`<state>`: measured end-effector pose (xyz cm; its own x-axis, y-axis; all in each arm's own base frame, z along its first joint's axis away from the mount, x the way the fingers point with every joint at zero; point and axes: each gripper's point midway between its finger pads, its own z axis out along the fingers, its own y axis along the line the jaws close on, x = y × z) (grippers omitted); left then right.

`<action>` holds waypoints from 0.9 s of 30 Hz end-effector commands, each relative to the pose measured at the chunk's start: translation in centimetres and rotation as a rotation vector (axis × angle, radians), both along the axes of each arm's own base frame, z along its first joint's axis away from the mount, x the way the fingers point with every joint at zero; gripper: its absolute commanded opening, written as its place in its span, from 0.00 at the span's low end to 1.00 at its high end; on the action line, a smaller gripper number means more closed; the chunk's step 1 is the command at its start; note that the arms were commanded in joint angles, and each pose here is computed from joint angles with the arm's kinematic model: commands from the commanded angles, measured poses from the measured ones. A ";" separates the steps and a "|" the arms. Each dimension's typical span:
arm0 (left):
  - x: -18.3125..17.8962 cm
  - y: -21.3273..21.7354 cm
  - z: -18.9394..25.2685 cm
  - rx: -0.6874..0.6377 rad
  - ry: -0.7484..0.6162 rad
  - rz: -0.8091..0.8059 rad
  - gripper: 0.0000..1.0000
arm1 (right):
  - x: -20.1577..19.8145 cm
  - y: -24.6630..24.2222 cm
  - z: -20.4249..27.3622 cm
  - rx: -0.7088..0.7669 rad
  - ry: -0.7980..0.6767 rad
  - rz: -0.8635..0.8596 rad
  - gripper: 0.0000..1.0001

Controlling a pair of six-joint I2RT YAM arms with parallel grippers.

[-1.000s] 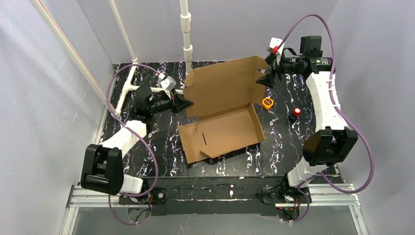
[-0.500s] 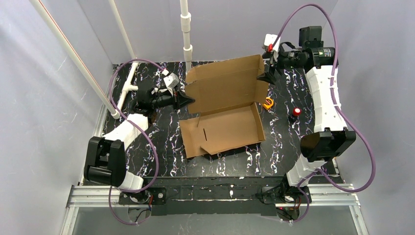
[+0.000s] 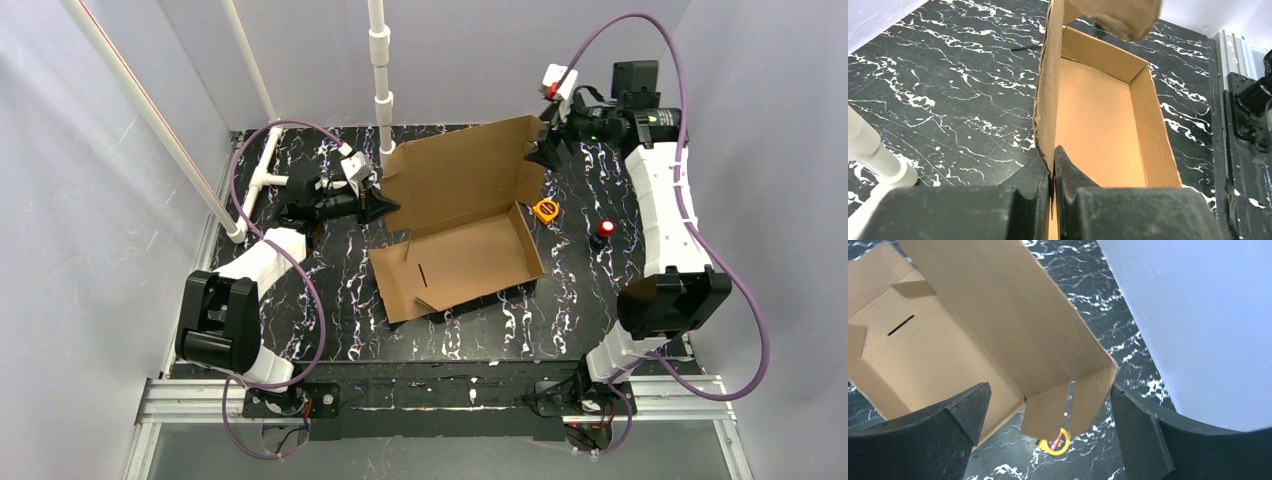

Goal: Fold the paper box

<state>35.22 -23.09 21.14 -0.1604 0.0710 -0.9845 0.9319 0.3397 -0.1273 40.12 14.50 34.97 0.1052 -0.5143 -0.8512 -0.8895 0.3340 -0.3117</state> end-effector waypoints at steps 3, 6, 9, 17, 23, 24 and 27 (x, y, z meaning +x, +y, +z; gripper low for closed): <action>0.3 -0.2 1.5 0.005 -0.061 0.004 0.00 | 0.4 -5.6 3.0 0.168 -0.041 -0.201 0.98; 0.1 -0.2 1.7 0.001 -0.062 -0.002 0.00 | -0.5 -5.2 0.3 0.211 0.004 -0.171 0.98; -0.1 -0.2 1.8 0.001 -0.066 -0.008 0.00 | -0.5 -4.4 -2.3 0.267 0.051 -0.139 0.98; -0.7 -0.4 1.8 -0.006 -0.062 -0.035 0.00 | 0.4 -2.5 -6.3 0.416 0.086 -0.031 0.96; -0.9 -0.7 1.6 -0.010 -0.046 -0.057 0.00 | 2.0 -1.2 -7.5 0.430 0.093 -0.003 0.83; -0.9 -0.8 1.5 -0.011 -0.044 -0.061 0.00 | 2.1 -0.8 -7.6 0.429 0.092 -0.002 0.80; -0.9 -0.8 1.4 -0.010 -0.039 -0.058 0.00 | 2.6 -0.5 -8.2 0.439 0.103 -0.012 0.62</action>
<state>34.81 -23.38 20.90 -0.1675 0.0786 -0.9827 0.9362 0.3252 -0.1335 41.99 12.95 25.14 -0.0796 -0.1261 -0.9888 -0.8934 0.4491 0.0147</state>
